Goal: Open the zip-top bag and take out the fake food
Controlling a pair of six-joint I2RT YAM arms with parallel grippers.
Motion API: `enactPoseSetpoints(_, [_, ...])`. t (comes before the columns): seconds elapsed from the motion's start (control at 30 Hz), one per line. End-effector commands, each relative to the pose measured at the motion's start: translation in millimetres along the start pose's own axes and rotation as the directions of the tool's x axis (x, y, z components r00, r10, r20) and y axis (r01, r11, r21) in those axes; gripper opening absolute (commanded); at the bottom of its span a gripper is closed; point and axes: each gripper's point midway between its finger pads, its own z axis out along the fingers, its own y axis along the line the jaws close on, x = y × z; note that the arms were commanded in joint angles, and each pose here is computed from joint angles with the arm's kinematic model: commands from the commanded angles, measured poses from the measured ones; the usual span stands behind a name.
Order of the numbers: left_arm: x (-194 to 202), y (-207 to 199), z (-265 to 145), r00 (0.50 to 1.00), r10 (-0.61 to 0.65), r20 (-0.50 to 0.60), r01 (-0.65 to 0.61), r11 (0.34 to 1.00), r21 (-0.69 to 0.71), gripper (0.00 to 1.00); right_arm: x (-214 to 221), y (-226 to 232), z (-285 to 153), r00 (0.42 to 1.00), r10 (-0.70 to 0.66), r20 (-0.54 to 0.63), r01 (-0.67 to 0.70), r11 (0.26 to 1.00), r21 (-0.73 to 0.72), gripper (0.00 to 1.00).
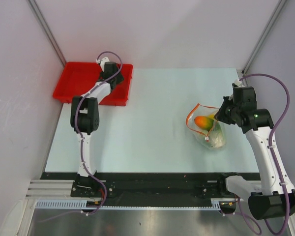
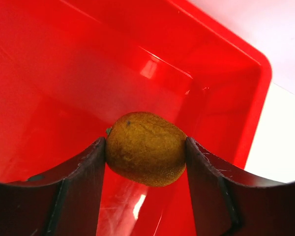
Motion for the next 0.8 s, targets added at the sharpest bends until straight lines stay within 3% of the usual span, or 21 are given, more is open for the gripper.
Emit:
enactPoseSetpoints(0.0, [-14.8, -14.4, 9.3, 0.996, -0.083, 0.034, 0.082, 0.996, 0.025, 0.28, -22.6, 14.4, -16.0, 0.997, 0.024, 0.079, -0.020, 0.998, -0.059, 0.00])
enactPoseSetpoints(0.2, [4.6, -18.2, 17.2, 0.993, -0.112, -0.047, 0.114, 0.992, 0.048, 0.53, -23.0, 15.7, -17.4, 0.996, 0.021, 0.082, -0.015, 0.998, -0.067, 0.00])
enactPoseSetpoints(0.33, [-0.3, -18.7, 13.9, 0.997, -0.053, -0.055, 0.055, 0.997, 0.048, 0.91, -19.1, 20.2, -16.9, 0.998, 0.033, 0.060, -0.027, 0.996, -0.090, 0.00])
enactPoseSetpoints(0.47, [-28.0, -20.5, -9.7, 1.000, 0.010, -0.028, -0.009, 0.999, 0.037, 0.97, -16.8, 19.5, -19.7, 0.998, 0.020, 0.059, -0.015, 0.996, -0.089, 0.00])
enactPoseSetpoints(0.63, [-54.1, -27.1, -72.7, 0.999, 0.040, -0.037, -0.037, 0.996, 0.078, 0.94, -16.6, 11.6, -24.4, 0.997, -0.006, 0.076, 0.010, 0.998, -0.057, 0.00])
enactPoseSetpoints(0.67, [-77.6, -45.0, -109.0, 0.999, 0.032, 0.008, -0.033, 0.989, 0.142, 0.92, -15.9, 10.9, -24.0, 0.997, -0.010, 0.074, 0.014, 0.998, -0.054, 0.00])
enactPoseSetpoints(0.73, [-47.8, -53.3, -137.8, 0.996, 0.064, -0.059, -0.049, 0.973, 0.225, 0.85, -14.0, 9.6, -21.9, 0.998, -0.023, 0.062, 0.026, 0.999, -0.047, 0.00])
enactPoseSetpoints(0.77, [-49.7, -79.4, -161.7, 0.998, 0.066, -0.022, -0.055, 0.941, 0.334, 0.82, -13.7, 9.1, -21.5, 0.998, -0.027, 0.059, 0.029, 0.999, -0.046, 0.00])
